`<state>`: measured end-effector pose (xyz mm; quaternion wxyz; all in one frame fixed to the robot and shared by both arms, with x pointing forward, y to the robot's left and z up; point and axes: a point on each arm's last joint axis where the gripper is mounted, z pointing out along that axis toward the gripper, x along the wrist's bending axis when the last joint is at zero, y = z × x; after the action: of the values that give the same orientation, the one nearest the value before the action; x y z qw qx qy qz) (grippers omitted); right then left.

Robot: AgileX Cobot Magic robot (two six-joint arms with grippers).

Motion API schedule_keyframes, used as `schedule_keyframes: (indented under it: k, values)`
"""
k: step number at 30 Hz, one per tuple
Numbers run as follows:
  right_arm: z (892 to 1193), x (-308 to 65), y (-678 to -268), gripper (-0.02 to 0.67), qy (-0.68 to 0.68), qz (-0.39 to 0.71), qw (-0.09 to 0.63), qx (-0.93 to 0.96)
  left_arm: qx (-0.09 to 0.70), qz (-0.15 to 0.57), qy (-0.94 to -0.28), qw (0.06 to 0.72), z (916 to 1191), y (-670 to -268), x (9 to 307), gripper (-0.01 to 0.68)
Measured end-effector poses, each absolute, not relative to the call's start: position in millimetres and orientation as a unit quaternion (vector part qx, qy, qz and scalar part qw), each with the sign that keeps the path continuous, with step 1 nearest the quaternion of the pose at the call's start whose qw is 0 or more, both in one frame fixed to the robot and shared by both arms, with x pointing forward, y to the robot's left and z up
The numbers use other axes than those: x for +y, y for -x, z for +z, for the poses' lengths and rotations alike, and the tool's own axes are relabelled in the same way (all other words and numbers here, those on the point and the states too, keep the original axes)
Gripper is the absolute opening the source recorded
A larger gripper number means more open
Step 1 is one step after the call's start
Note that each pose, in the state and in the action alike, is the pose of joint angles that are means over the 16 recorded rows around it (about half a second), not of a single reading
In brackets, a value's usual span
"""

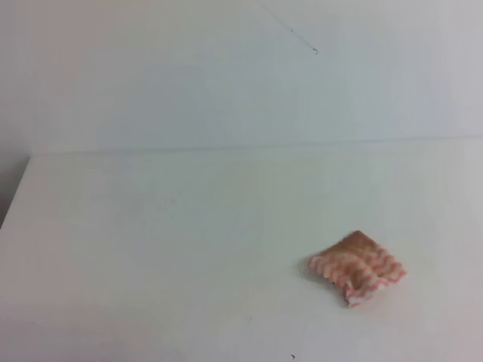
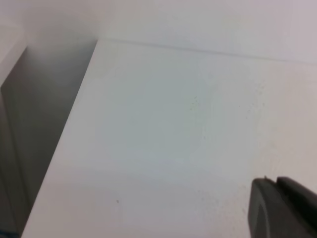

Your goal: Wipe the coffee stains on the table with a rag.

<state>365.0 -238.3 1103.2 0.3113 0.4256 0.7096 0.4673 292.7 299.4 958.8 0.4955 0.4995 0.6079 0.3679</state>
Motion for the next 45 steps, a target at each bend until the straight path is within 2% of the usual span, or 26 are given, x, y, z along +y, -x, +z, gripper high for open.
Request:
schedule_keyframes:
  k: [7,12,19,35,45]
  values:
    - [1055.7,-256.5,-324.0,0.000,-0.420,0.521,0.322,0.670,0.608,0.368,-0.500,0.496,958.8,-292.7,299.4,-0.003]
    - [1038.5,-262.3,-312.4,0.000,-0.407,0.546,0.339,0.649,0.608,0.368,-0.500,0.496,958.8,-292.7,299.4,-0.003]
    - [1031.8,-264.7,-308.7,0.000,-0.389,0.551,0.360,0.645,0.608,0.368,-0.500,0.496,958.8,-292.7,299.4,-0.003]
    - [1019.6,-266.6,-307.3,0.000,-0.400,0.532,0.356,0.656,0.608,0.368,-0.499,0.496,958.8,-292.7,299.4,-0.003]
    - [1008.0,-283.5,-296.9,0.000,-0.451,0.501,0.409,0.615,0.608,0.367,-0.499,0.496,958.8,-292.7,299.4,-0.003]
